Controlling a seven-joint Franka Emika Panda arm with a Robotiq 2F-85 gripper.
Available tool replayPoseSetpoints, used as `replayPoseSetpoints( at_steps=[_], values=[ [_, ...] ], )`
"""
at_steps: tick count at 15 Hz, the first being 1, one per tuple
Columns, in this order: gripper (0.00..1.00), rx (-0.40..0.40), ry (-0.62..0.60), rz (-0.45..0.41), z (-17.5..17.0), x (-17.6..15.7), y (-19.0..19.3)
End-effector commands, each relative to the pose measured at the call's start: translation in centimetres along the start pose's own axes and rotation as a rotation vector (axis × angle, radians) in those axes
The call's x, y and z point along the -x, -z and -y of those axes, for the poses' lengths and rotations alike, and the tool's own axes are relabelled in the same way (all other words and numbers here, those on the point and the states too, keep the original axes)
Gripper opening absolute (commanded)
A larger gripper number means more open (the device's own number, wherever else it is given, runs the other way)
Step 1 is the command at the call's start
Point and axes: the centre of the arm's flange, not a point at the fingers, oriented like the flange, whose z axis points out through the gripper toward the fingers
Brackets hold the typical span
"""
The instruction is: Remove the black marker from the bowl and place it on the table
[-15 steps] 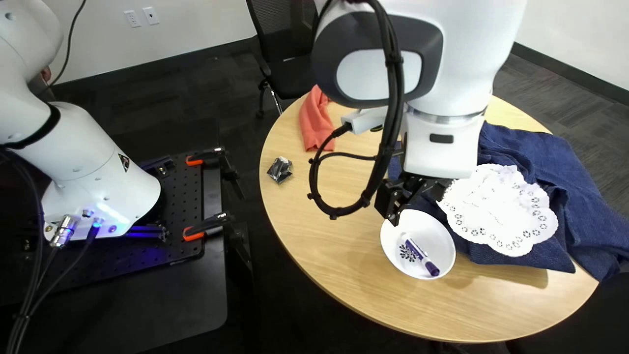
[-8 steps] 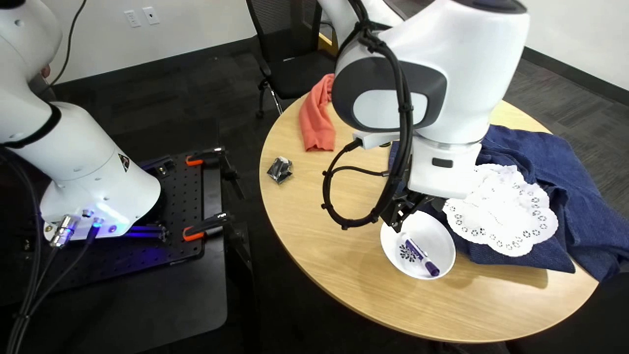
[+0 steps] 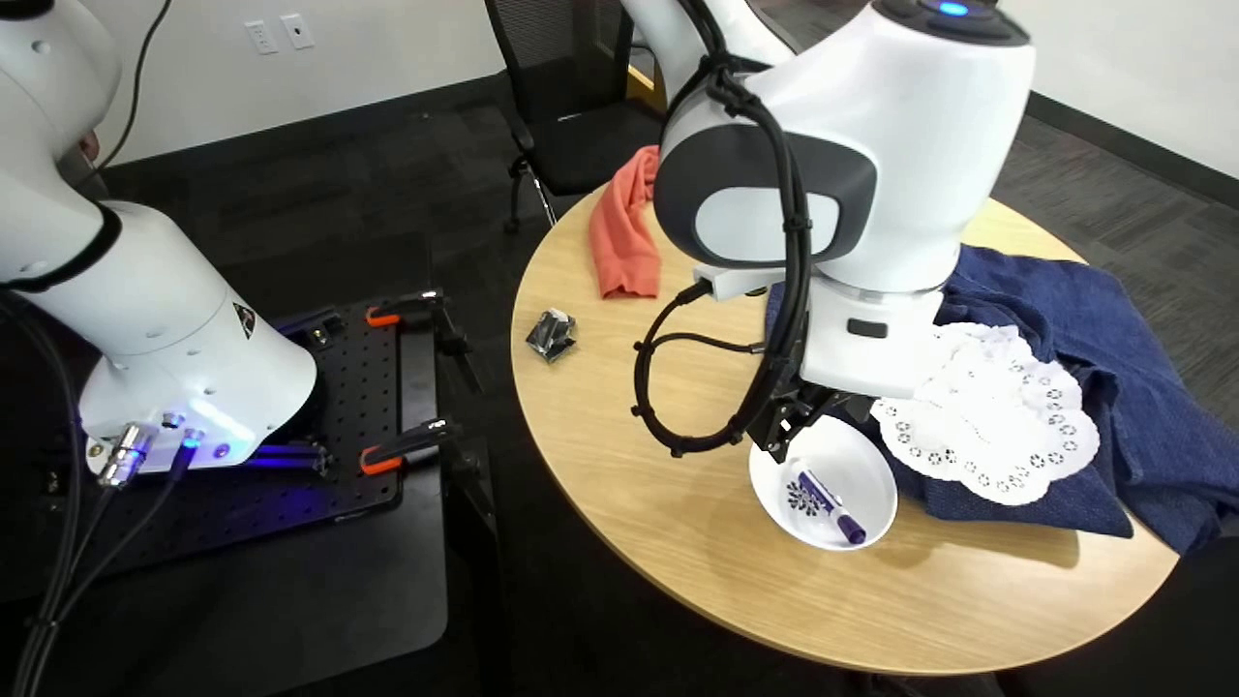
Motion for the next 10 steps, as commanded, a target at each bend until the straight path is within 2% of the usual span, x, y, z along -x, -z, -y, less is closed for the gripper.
replayPoseSetpoints(
  at_steps=[1, 10],
  values=[
    [1.00, -0.001, -0.022, -0.012, 0.3, -0.7, -0.5],
    [1.00, 0.020, -0.030, -0.035, 1.4, -1.9, -4.1]
  ],
)
